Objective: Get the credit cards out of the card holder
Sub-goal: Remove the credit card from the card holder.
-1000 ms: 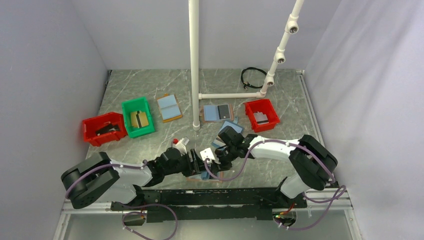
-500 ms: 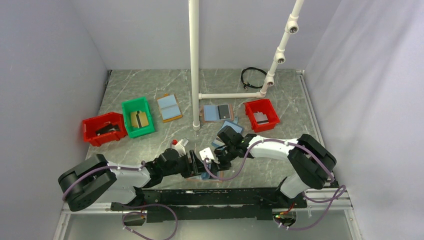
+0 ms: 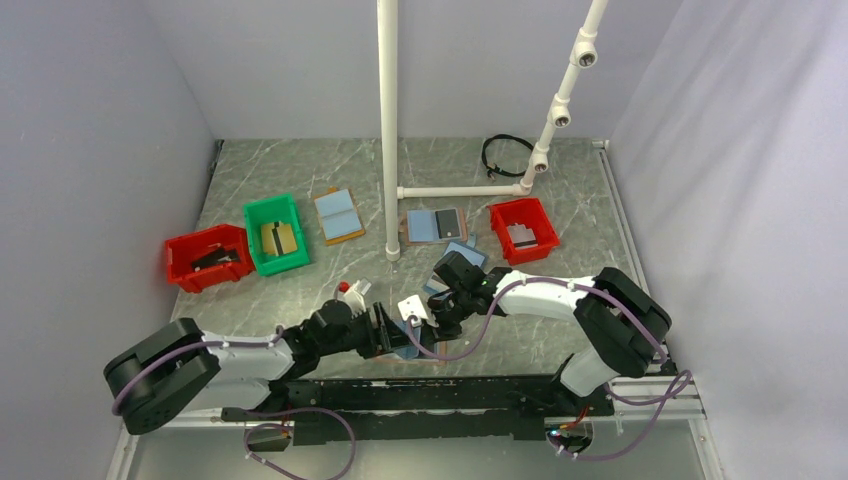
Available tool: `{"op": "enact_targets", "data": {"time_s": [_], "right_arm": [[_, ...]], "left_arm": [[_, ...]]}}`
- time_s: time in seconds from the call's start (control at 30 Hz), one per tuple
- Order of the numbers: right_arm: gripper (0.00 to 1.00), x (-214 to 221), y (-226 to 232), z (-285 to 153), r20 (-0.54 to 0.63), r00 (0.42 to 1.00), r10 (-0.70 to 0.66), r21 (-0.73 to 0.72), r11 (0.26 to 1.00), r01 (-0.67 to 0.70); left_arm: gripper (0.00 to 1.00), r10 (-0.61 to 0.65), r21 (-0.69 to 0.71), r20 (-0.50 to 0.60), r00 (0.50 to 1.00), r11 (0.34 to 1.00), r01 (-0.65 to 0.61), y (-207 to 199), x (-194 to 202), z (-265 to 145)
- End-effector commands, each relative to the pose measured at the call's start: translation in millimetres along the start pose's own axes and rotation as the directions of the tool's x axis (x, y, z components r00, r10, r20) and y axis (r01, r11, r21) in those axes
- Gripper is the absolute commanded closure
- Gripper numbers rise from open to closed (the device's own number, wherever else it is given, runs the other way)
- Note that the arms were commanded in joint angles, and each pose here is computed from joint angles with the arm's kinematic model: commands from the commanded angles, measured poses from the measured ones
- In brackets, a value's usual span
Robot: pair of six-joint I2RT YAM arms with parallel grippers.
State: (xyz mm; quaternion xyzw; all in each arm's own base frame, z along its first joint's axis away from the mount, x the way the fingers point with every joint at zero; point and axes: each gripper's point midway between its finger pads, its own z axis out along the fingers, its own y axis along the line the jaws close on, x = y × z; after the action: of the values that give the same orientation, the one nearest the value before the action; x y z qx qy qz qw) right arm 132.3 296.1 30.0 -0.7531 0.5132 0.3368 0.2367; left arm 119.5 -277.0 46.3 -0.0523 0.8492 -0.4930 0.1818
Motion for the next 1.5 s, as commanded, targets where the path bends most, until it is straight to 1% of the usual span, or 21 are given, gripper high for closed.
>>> {"op": "enact_targets", "data": {"time_s": [0.0,0.07,0.2,0.27,0.37,0.43,0.47,0.53,0.67,0.73,0.77,0.83,0.87,0.93,1.0,1.03,1.1,1.13,1.23,1.37,1.47], "right_arm": [[0.67,14.5,2.4,2.7,-0.058,0.998,0.013,-0.008,1.000,-0.014],[0.66,14.0,2.1,2.7,-0.057,0.998,0.013,-0.008,1.000,-0.013],[0.66,13.6,2.5,2.2,-0.057,0.998,0.014,-0.009,1.000,-0.014],[0.66,11.8,2.2,1.5,-0.054,0.998,0.013,-0.010,1.000,-0.014],[0.66,9.8,2.8,0.6,-0.052,0.998,0.019,-0.014,1.000,-0.020],[0.66,8.2,3.5,-0.2,-0.047,0.999,0.025,-0.018,1.000,-0.025],[0.66,7.5,3.3,-0.3,-0.045,0.999,0.026,-0.019,0.999,-0.027],[0.66,6.5,3.9,-0.4,-0.043,0.999,0.030,-0.023,0.999,-0.031],[0.66,6.0,4.0,-0.7,-0.040,0.998,0.038,-0.027,0.999,-0.039],[0.66,5.2,4.4,-0.9,-0.038,0.998,0.044,-0.032,0.998,-0.045],[0.66,4.7,4.6,-0.8,-0.037,0.998,0.047,-0.036,0.998,-0.048],[0.66,3.5,5.3,-0.8,-0.031,0.998,0.055,-0.044,0.997,-0.056],[0.66,2.7,6.0,-0.8,-0.026,0.998,0.060,-0.049,0.997,-0.061],[0.66,0.1,7.5,-1.4,-0.013,0.997,0.075,-0.061,0.995,-0.075],[0.67,-2.0,7.2,-2.6,0.001,0.995,0.101,-0.069,0.992,-0.101],[0.67,-3.1,7.3,-3.7,0.007,0.992,0.123,-0.074,0.990,-0.122],[0.67,-5.6,6.1,-6.1,0.018,0.987,0.160,-0.087,0.984,-0.158],[0.67,-7.2,5.0,-8.2,0.023,0.984,0.175,-0.094,0.981,-0.172],[0.67,-12.4,4.1,-12.3,0.042,0.978,0.206,-0.111,0.973,-0.200],[0.66,-20.5,2.6,-19.7,0.067,0.965,0.255,-0.138,0.960,-0.244],[0.64,-24.0,4.2,-22.5,0.065,0.950,0.304,-0.172,0.942,-0.289]], "left_arm": [[0.35,-0.013,-0.063,0.010,1.000,0.998,0.014,19.1,2.1,-6.6],[0.41,-0.016,-0.089,0.018,1.000,0.996,0.017,22.3,0.8,-8.9],[0.57,-0.013,-0.209,0.026,1.000,0.978,0.018,37.6,-2.3,-14.5],[0.61,-0.008,-0.271,0.025,1.000,0.962,0.015,44.3,-4.0,-17.9],[0.63,-0.001,-0.401,0.008,1.000,0.916,0.004,58.8,-4.7,-28.2],[0.62,0.017,-0.458,0.014,1.000,0.889,-0.009,60.3,-10.2,-34.9],[0.61,0.022,-0.473,0.003,1.000,0.881,-0.018,57.9,-10.6,-38.7],[0.59,0.061,-0.502,0.034,0.998,0.864,-0.035,54.4,-21.6,-46.6],[0.56,0.125,-0.506,0.079,0.989,0.860,-0.068,36.5,-38.1,-65.6],[0.53,0.154,-0.482,0.102,0.983,0.872,-0.087,25.5,-43.7,-75.1],[0.47,0.161,-0.449,0.110,0.981,0.888,-0.096,18.3,-44.2,-77.3],[0.32,0.170,-0.324,0.128,0.977,0.938,-0.121,-2.5,-42.9,-75.1],[0.28,0.169,-0.253,0.137,0.976,0.959,-0.130,-11.4,-40.9,-71.9],[0.30,0.150,-0.135,0.163,0.975,0.982,-0.129,-25.4,-39.1,-66.4],[0.43,0.117,-0.074,0.167,0.979,0.992,-0.106,-28.7,-35.6,-59.8],[0.47,0.102,-0.031,0.175,0.979,0.995,-0.098,-34.4,-36.3,-55.6],[0.51,0.088,0.007,0.165,0.982,0.996,-0.091,-35.5,-33.6,-45.9],[0.53,0.084,0.002,0.152,0.985,0.996,-0.085,-33.1,-32.2,-40.8],[0.53,0.108,-0.007,0.105,0.989,0.994,-0.108,-33.5,-29.3,-26.1],[0.53,0.130,0.004,0.076,0.989,0.991,-0.130,-37.7,-30.2,-8.4],[0.53,0.134,-0.006,0.053,0.990,0.991,-0.134,-32.9,-28.6,3.5]]}}
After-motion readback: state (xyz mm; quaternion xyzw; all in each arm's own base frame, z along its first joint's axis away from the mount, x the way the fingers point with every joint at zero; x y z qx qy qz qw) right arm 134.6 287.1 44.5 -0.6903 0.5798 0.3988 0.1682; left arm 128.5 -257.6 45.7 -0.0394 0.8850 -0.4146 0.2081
